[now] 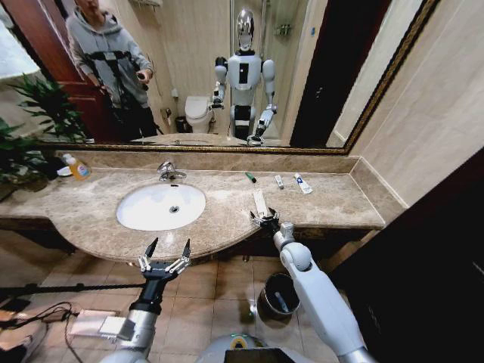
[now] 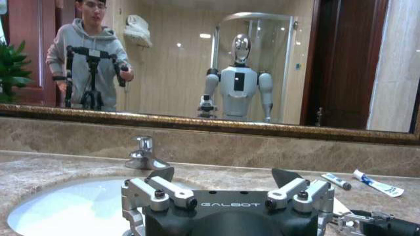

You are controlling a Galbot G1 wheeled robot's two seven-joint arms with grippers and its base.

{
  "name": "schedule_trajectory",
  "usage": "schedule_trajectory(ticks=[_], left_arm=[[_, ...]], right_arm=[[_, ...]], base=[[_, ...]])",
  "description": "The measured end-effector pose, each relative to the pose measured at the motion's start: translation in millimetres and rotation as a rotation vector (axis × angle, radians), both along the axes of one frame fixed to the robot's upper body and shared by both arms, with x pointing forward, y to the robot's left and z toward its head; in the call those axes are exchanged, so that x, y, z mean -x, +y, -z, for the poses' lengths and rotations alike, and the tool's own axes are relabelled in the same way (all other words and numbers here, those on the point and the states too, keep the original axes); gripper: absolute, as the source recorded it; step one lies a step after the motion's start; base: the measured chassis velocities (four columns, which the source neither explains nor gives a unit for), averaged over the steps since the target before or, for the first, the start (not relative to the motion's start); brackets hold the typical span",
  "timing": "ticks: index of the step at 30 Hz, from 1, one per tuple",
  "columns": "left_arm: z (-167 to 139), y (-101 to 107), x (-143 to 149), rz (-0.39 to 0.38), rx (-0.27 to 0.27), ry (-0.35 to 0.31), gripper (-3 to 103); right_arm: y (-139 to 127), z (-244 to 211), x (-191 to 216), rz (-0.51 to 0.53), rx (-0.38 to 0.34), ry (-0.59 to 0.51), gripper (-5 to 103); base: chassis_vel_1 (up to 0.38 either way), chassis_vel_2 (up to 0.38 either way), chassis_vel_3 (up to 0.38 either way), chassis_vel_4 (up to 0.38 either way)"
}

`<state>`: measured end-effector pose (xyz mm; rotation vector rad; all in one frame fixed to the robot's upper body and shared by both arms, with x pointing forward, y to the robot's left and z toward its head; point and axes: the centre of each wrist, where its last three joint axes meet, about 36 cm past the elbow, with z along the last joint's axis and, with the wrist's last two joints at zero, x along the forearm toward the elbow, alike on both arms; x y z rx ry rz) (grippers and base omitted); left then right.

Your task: Pick up the trash from the sink and place it in the trash bin.

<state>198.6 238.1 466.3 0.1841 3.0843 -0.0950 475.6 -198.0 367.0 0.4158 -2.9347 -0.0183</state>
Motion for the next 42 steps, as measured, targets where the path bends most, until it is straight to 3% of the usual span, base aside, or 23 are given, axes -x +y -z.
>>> schedule_trajectory(ticks=[7,12,20,22,30,33,42], left_arm=[[0.0,0.0,0.0,0.000,0.000,0.000,100],[0.0,0.0,0.0,0.000,0.000,0.000,100],[0.0,0.0,0.0,0.000,0.000,0.000,100],[0.0,0.0,0.0,0.000,0.000,0.000,100],[0.0,0.0,0.0,0.000,0.000,0.000,100],[0.0,0.0,0.0,0.000,0.000,0.000,100],[0.0,0.0,0.0,0.000,0.000,0.000,100]], right_arm=[[-0.8,1.1,-1.0,0.010,0.005,0.001,64],[-2.9,-0.7,0.9,0.011,0.009,-0.003,56],[-9.3,-9.3,8.1,0.019,0.005,-0.024,28],[-9.3,-9.5,8.6,0.019,0.004,-0.025,28],[-15.4,-18.8,15.2,0.024,-0.002,-0.044,5],[-19.5,-21.9,17.9,0.031,-0.004,-0.051,0],[-48.3,-37.6,58.4,0.075,-0.009,-0.082,0]], base=[[0.000,0.000,0.000,0.000],[0.000,0.000,0.000,0.000],[0.000,0.000,0.000,0.000],[0.000,0.000,0.000,0.000],[0.000,0.000,0.000,0.000],[0.000,0.000,0.000,0.000],[0.000,0.000,0.000,0.000]])
